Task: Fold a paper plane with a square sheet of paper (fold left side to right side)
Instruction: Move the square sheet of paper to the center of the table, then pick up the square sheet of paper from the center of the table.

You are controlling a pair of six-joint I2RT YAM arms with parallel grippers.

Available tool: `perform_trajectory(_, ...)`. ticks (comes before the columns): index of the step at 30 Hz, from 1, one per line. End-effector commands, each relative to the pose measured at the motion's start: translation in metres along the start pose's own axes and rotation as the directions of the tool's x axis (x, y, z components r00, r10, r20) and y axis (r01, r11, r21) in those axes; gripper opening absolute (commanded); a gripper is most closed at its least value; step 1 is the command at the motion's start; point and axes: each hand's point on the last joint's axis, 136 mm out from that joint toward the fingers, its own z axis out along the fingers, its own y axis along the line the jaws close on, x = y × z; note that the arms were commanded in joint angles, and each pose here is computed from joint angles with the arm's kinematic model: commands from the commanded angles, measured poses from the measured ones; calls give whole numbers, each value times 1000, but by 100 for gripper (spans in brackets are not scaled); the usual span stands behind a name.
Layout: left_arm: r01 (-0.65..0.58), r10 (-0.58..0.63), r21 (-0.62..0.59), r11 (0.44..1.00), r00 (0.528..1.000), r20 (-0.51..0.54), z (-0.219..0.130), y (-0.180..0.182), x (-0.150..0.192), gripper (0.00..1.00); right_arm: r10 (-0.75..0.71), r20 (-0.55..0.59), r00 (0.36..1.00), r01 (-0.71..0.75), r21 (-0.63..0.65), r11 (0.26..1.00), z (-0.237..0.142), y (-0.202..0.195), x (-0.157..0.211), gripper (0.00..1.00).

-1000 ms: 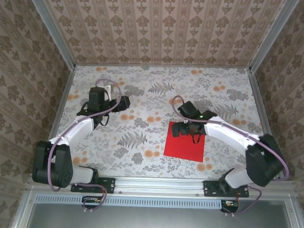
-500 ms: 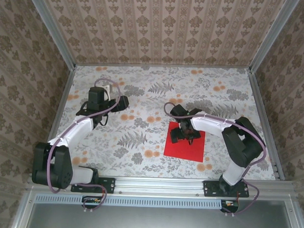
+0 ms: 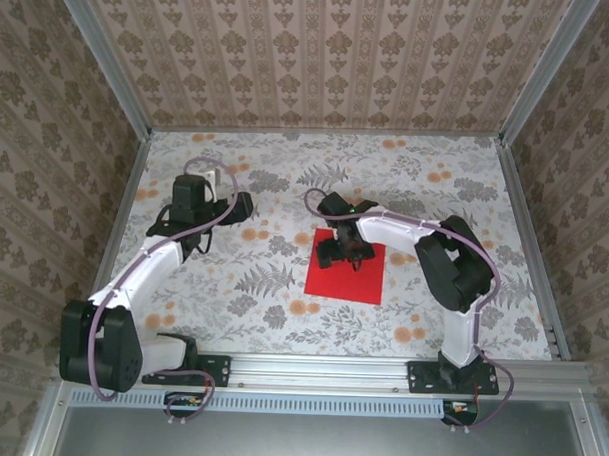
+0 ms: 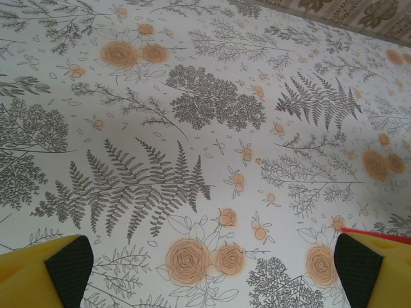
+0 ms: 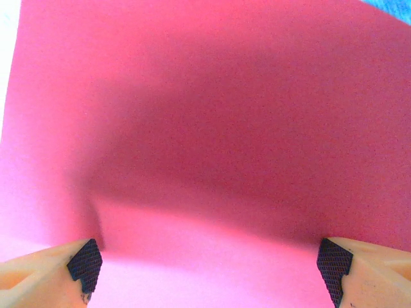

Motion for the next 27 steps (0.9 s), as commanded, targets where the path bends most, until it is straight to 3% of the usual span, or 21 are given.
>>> perform_trajectory(1,-14,15,-15,1000,1000,19,-9,-2,-10,100,-37,-16,999,36,-56,998,21,21,-14,91)
perform_trajectory(7,89,-87,59,994,995,-40,4,-12,5,100,-70,40,997,73,-70,995,22,36,-53,92)
perform_trajectory(11,181,-161,154,971,977,-137,13,-29,19,96,-63,120,991,73,-80,994,-7,34,-75,94)
perform_trajectory(16,241,-160,250,938,939,-304,18,-63,47,84,-19,200,980,31,-57,998,-37,-3,-91,100)
perform_trajectory(23,356,-172,308,882,853,-493,29,-105,97,61,45,183,982,-37,-44,998,-21,-41,-103,100)
perform_trajectory(27,393,-163,308,866,806,-568,39,-120,124,54,57,164,985,-52,-34,998,-10,-50,-106,100)
